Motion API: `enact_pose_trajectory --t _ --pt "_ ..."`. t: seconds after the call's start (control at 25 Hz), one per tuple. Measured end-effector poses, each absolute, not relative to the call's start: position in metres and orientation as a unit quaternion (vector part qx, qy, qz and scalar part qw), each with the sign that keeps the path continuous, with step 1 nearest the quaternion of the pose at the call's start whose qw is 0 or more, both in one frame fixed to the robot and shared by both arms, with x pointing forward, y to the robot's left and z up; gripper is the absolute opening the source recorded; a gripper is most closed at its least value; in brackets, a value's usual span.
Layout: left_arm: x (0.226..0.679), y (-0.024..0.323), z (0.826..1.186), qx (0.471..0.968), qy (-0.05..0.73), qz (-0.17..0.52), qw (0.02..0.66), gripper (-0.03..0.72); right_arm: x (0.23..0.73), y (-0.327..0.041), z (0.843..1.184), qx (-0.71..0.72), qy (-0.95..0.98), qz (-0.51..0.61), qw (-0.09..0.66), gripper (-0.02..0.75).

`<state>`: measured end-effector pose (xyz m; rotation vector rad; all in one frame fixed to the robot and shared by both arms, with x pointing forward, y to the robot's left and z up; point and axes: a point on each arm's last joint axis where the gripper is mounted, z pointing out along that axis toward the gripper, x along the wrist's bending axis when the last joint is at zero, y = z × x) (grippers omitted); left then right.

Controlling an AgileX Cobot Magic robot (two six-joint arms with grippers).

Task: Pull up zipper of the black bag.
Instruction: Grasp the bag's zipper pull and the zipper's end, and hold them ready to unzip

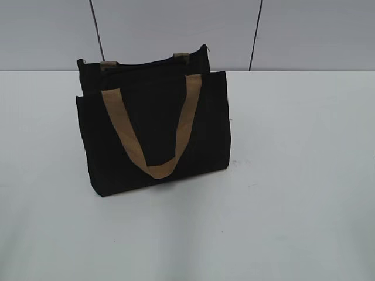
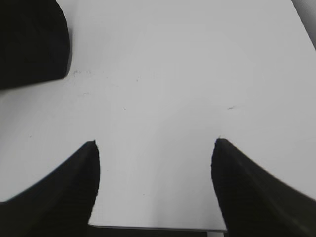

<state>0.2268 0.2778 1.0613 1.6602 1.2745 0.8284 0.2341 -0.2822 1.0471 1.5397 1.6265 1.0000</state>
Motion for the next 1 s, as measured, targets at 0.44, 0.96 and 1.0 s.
enact_pose_trajectory --t 0.44,0.96,1.0 --pt "0.227 0.278 1.062 0.665 0.511 0.332 0.432 0.503 0.234 -0.282 1.047 0.591 0.624 0.384 0.338 0.544" --pt "0.263 0.282 1.082 0.658 0.519 0.344 0.423 0.396 0.254 -0.285 1.064 0.584 0.635 0.375 0.341 0.522" --pt "0.268 0.282 1.083 0.661 0.518 0.345 0.419 0.395 0.259 -0.285 1.067 0.578 0.641 0.372 0.34 0.508"
